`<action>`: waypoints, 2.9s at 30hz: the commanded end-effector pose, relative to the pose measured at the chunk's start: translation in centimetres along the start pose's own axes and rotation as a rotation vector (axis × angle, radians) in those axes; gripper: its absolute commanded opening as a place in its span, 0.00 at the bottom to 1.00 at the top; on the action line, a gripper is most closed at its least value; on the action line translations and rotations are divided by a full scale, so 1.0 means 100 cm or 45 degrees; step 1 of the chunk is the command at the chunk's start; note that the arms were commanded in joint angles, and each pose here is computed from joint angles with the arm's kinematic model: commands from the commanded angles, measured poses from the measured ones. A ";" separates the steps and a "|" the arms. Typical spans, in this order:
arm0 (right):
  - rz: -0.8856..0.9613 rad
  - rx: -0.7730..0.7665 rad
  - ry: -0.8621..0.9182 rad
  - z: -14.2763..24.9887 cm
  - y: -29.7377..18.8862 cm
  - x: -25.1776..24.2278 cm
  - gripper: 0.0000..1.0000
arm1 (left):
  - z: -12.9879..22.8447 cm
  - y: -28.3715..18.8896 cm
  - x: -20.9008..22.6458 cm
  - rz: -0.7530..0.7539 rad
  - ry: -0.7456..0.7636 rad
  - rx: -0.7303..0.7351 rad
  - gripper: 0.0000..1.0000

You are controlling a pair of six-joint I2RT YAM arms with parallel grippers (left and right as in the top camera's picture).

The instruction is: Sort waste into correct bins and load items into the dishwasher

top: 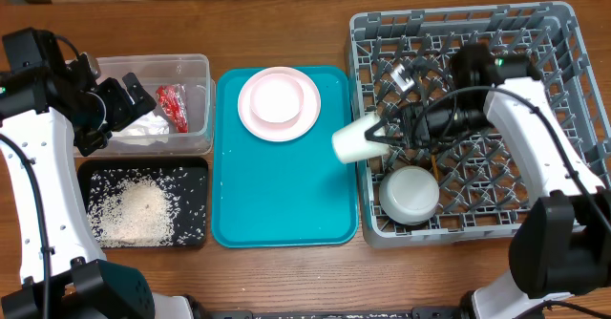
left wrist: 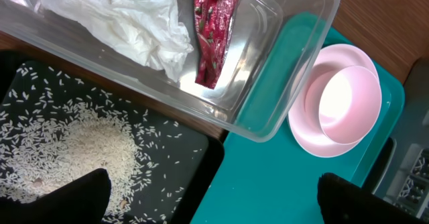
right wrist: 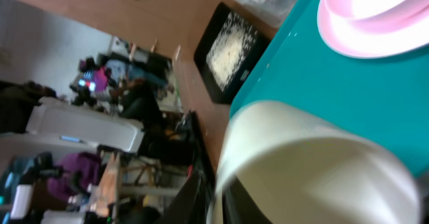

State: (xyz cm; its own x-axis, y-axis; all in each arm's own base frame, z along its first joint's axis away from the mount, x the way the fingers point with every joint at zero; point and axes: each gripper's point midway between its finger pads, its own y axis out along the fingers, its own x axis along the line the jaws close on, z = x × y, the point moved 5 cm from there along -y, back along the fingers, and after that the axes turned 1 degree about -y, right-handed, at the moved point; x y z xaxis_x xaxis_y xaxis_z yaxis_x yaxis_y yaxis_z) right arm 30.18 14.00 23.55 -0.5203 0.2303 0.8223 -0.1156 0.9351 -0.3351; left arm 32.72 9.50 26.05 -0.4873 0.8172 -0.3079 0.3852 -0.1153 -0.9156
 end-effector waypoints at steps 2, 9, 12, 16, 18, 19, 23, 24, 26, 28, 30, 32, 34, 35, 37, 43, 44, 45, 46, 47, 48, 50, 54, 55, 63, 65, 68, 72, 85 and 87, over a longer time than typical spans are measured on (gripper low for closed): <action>-0.107 -0.169 -0.071 0.012 -0.003 -0.025 0.12 | -0.001 -0.009 -0.004 0.008 0.030 -0.037 1.00; -0.035 -0.263 -0.064 0.013 -0.022 -0.050 0.08 | -0.001 -0.009 -0.004 0.008 0.030 -0.037 1.00; 0.000 -0.253 -0.029 0.011 -0.024 -0.053 0.09 | -0.001 -0.009 -0.004 0.008 0.030 -0.037 1.00; 0.181 -0.155 0.089 0.005 -0.025 -0.062 0.06 | -0.001 -0.009 -0.004 0.008 0.030 -0.037 1.00; 0.305 -0.107 0.137 -0.003 -0.025 -0.064 0.06 | -0.001 -0.009 -0.004 0.008 0.030 -0.037 1.00; 0.373 -0.092 0.156 -0.008 -0.024 -0.065 0.06 | -0.001 -0.009 -0.004 0.008 0.030 -0.037 1.00; 0.722 -0.072 0.160 -0.044 -0.017 -0.059 0.06 | -0.001 -0.009 -0.004 0.008 0.030 -0.037 1.00; 0.792 -0.075 0.141 -0.052 -0.014 -0.056 0.07 | -0.001 -0.009 -0.004 0.008 0.030 -0.037 1.00; 0.933 -0.088 0.076 -0.069 -0.005 -0.047 0.13 | -0.001 -0.009 -0.004 0.008 0.030 -0.037 1.00; 1.076 -0.107 -0.061 -0.087 0.014 -0.034 0.34 | -0.001 -0.009 -0.004 0.008 0.030 -0.037 1.00; 1.154 -0.124 -0.201 -0.099 0.039 -0.023 0.49 | -0.001 -0.009 -0.004 0.008 0.030 -0.037 1.00; 1.205 -0.134 -0.305 -0.106 0.061 -0.015 0.57 | -0.001 -0.009 -0.004 0.008 0.030 -0.037 1.00; 1.232 -0.141 -0.403 -0.109 0.087 -0.006 0.61 | -0.001 -0.009 -0.004 0.008 0.030 -0.037 1.00; 1.236 -0.146 -0.449 -0.111 0.102 -0.002 0.61 | -0.001 -0.009 -0.004 0.008 0.030 -0.037 1.00; 1.237 -0.148 -0.516 -0.112 0.124 0.002 0.61 | -0.001 -0.009 -0.004 0.008 0.030 -0.037 1.00; 1.236 -0.029 -0.705 -0.103 0.186 -0.022 0.60 | -0.001 -0.009 -0.004 0.008 0.030 -0.037 1.00; 1.239 -0.008 -0.704 -0.101 0.192 -0.031 0.59 | -0.001 -0.009 -0.004 0.008 0.030 -0.037 1.00; 1.242 0.007 -0.696 -0.099 0.197 -0.041 0.60 | -0.001 -0.009 -0.004 0.008 0.030 -0.037 1.00; 1.245 0.021 -0.691 -0.097 0.201 -0.049 0.60 | -0.001 -0.009 -0.004 0.008 0.030 -0.037 1.00; 1.248 0.035 -0.683 -0.095 0.206 -0.058 0.60 | -0.001 -0.009 -0.004 0.008 0.030 -0.037 1.00; 1.251 0.053 -0.688 -0.093 0.211 -0.067 0.60 | -0.001 -0.009 -0.004 0.008 0.030 -0.037 1.00; 1.255 0.074 -0.691 -0.090 0.219 -0.082 0.60 | -0.001 -0.009 -0.004 0.008 0.030 -0.037 1.00; 1.256 0.081 -0.688 -0.086 0.229 -0.100 0.60 | -0.001 -0.009 -0.004 0.008 0.030 -0.037 1.00; 1.256 0.082 -0.686 -0.086 0.229 -0.101 0.60 | -0.001 -0.009 -0.004 0.008 0.030 -0.037 1.00; 1.228 0.115 -0.670 -0.079 0.232 -0.104 0.49 | -0.001 -0.009 -0.004 0.008 0.030 -0.037 1.00; 1.229 0.127 -0.665 -0.077 0.233 -0.107 0.49 | -0.001 -0.009 -0.004 0.008 0.030 -0.037 1.00; 1.233 0.143 -0.658 -0.073 0.236 -0.113 0.48 | -0.001 -0.009 -0.004 0.008 0.030 -0.037 1.00; 1.235 0.158 -0.650 -0.070 0.237 -0.117 0.31 | -0.001 -0.009 -0.004 0.008 0.030 -0.037 1.00; 1.242 0.201 -0.629 -0.064 0.235 -0.118 0.20 | -0.001 -0.009 -0.004 0.008 0.030 -0.037 1.00; 1.242 0.203 -0.627 -0.064 0.235 -0.118 0.20 | -0.001 -0.009 -0.004 0.008 0.030 -0.037 1.00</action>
State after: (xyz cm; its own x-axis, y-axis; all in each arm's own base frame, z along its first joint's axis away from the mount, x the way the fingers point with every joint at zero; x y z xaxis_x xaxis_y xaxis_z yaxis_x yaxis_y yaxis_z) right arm 38.86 34.96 9.09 -0.7232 0.6849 -0.0887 0.4401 0.3581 -0.8235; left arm 32.72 9.50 26.05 -0.4873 0.8172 -0.3079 0.3852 -0.1153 -0.9156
